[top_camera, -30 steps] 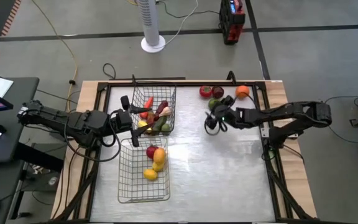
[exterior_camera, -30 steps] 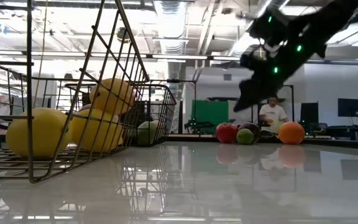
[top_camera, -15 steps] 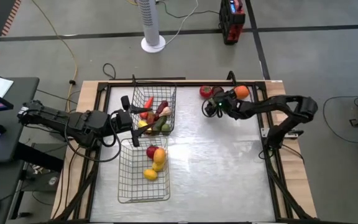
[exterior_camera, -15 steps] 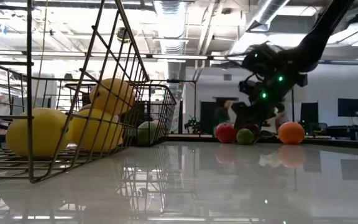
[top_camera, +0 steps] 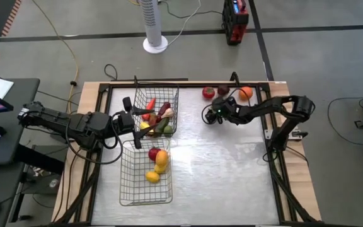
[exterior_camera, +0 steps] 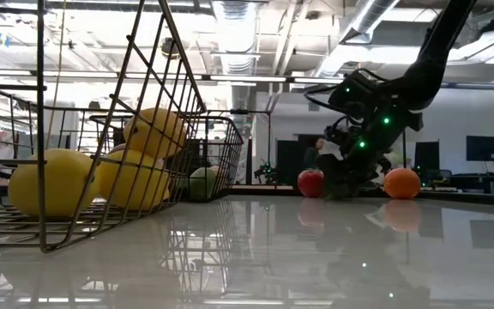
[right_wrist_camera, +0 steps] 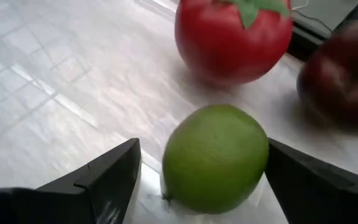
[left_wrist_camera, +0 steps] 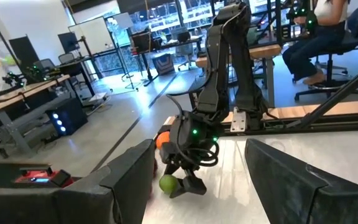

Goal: Sort produce into baskets
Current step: Put the green lime into the gold wire basket

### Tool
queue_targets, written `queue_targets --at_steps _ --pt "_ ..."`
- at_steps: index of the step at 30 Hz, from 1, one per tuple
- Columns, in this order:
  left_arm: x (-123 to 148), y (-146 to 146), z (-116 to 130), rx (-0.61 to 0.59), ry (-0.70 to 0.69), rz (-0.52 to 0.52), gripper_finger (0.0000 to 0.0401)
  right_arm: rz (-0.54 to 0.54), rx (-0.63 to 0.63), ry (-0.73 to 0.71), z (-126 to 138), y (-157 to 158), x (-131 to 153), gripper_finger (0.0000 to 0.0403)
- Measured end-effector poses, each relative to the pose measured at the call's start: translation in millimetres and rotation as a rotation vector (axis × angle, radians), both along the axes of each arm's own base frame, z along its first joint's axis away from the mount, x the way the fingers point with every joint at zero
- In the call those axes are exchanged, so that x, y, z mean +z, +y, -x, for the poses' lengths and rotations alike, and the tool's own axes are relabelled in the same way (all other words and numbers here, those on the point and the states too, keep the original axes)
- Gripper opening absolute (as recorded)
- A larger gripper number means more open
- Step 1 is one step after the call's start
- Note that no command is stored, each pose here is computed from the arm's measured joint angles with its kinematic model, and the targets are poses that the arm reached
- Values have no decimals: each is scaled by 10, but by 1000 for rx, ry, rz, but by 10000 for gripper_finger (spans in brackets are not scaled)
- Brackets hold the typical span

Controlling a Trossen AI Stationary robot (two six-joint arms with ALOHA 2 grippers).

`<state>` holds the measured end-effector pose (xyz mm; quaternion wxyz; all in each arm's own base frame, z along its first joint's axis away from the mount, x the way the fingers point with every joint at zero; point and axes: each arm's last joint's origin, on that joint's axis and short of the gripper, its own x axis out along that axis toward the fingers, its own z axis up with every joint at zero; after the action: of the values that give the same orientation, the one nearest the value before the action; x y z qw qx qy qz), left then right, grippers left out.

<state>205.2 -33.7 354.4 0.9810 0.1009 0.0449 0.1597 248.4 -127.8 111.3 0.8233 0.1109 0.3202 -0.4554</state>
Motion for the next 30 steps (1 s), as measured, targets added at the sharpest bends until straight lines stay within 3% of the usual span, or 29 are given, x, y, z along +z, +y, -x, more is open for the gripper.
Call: queue_targets --at_steps 9,15,19,26,30 --pt "1 0 1 0 -1 1 242 -8 5 7 6 -9 -15 261" --pt "0 1 1 2 0 1 242 -79 156 -44 -68 185 84 232" --pt "0 8 4 27 0 -1 242 -98 366 -122 -155 436 278 244" --pt "4 9 4 34 -5 2 242 -89 917 -345 -292 1087 683 244" --pt "12 12 6 44 -14 5 242 5 1060 -562 -358 1400 913 244"
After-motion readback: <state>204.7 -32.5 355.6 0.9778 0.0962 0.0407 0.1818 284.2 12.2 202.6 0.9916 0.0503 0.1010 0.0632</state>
